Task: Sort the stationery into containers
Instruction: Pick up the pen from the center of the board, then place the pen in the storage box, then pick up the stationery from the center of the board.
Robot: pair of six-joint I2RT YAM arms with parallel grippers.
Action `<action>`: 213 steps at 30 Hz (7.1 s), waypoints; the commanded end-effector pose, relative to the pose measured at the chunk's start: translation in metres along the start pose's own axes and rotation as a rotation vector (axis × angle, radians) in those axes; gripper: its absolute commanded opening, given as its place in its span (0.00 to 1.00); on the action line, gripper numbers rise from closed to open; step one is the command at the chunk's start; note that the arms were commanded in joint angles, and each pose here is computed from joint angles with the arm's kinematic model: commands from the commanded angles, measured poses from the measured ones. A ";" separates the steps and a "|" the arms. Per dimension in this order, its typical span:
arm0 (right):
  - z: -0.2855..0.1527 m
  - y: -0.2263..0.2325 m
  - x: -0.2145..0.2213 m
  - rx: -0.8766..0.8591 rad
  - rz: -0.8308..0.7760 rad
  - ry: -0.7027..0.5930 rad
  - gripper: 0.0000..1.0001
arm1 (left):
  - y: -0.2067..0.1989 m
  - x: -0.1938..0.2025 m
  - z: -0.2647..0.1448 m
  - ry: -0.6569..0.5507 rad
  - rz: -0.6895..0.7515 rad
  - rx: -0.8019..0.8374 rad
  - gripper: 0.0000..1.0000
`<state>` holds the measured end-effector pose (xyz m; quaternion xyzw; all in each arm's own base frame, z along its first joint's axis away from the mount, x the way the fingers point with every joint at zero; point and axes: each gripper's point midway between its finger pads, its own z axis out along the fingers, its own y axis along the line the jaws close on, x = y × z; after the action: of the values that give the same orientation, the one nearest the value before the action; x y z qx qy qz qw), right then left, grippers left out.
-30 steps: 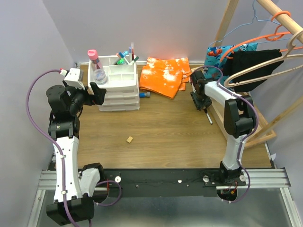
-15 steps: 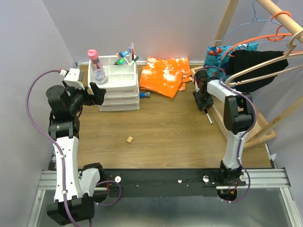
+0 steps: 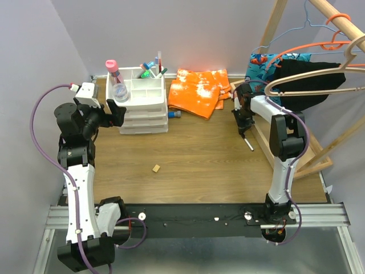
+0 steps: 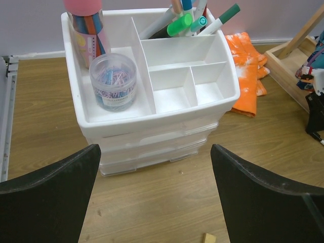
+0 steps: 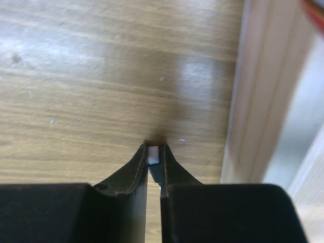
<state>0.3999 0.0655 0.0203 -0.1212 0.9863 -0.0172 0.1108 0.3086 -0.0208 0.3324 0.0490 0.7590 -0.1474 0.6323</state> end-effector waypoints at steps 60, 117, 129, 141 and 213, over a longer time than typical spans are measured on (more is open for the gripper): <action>-0.414 0.334 -0.263 -0.885 -0.312 -1.625 0.07 | 0.026 -0.005 -0.003 0.040 0.110 -0.104 0.99; -0.263 0.344 0.003 -0.897 -1.045 -0.834 0.59 | 0.040 -0.011 -0.045 0.072 0.208 -0.247 0.99; -0.132 0.379 0.110 -0.824 -1.675 -0.343 0.54 | 0.045 -0.004 -0.049 0.086 0.210 -0.318 0.99; -0.093 0.428 0.088 -0.741 -1.843 -0.404 0.53 | 0.036 -0.014 -0.053 0.068 0.202 -0.319 0.99; -0.062 0.458 0.096 -0.751 -1.653 -0.277 0.67 | 0.013 -0.001 -0.047 0.081 0.182 -0.210 0.99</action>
<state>0.2008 0.4774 0.0432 -0.8171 0.5078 0.2252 0.1543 0.2698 0.0054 0.3349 0.0511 0.7931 -0.0119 0.6069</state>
